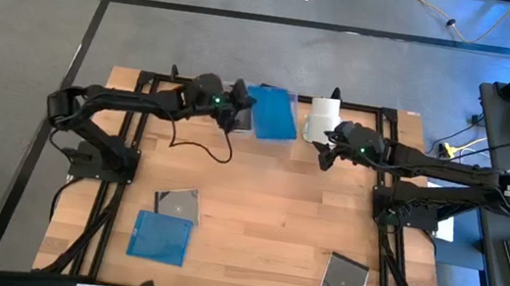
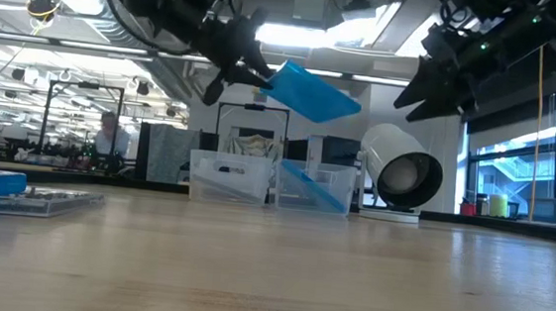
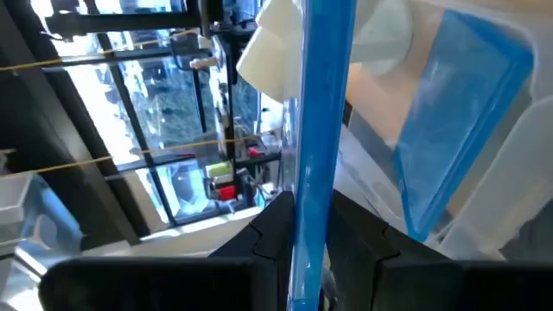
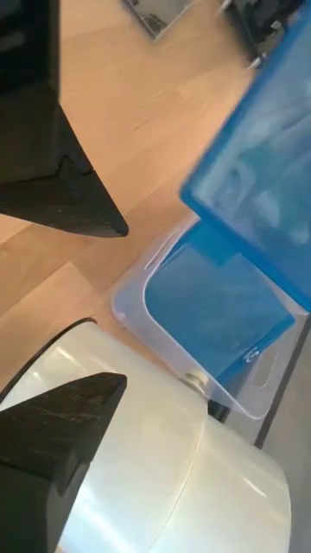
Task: Pick & place jewel cases by type
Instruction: Put the right blue CD Case into the right transparent bin, then put the right black CD Case into the left transparent bin
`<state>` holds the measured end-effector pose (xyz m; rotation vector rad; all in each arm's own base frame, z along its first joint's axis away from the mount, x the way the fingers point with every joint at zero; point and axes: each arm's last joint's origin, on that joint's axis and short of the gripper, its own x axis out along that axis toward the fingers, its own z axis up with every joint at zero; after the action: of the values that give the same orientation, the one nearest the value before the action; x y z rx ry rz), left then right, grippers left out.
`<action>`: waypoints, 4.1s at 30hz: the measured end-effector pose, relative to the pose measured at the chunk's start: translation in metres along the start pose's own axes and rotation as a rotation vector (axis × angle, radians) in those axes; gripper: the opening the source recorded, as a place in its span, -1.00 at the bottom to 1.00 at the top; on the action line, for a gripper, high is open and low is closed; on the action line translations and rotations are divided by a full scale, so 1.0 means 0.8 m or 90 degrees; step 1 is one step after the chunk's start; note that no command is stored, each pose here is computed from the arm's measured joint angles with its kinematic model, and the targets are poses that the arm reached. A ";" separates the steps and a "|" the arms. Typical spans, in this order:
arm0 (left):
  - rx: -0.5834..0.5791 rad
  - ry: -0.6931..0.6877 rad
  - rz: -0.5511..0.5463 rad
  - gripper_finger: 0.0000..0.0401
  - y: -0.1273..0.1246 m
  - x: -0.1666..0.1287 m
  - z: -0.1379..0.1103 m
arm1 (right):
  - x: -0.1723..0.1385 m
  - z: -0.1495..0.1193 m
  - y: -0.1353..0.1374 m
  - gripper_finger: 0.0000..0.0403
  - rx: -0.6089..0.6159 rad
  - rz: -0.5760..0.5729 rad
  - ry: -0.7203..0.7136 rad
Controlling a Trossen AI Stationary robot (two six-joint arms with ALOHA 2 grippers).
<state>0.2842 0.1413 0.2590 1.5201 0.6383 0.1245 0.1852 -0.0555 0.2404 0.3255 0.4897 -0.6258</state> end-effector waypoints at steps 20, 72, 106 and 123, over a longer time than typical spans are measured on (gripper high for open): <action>0.054 -0.002 -0.065 -0.72 -0.046 0.085 -0.051 | 0.013 -0.007 0.002 0.36 -0.009 -0.014 0.034; -0.034 0.087 -0.095 -0.34 -0.054 0.089 -0.067 | 0.012 -0.013 -0.005 0.36 -0.027 -0.096 0.049; -0.200 0.276 -0.054 -0.36 -0.003 0.035 -0.002 | 0.015 -0.016 -0.005 0.36 -0.035 -0.098 0.061; -0.746 -0.192 -0.339 -0.36 0.008 -0.102 0.145 | 0.017 -0.019 0.003 0.36 -0.069 -0.024 0.087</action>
<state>0.2717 0.0021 0.2818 0.2083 0.5412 -0.1293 0.1912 -0.0534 0.2212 0.2586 0.6600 -0.6136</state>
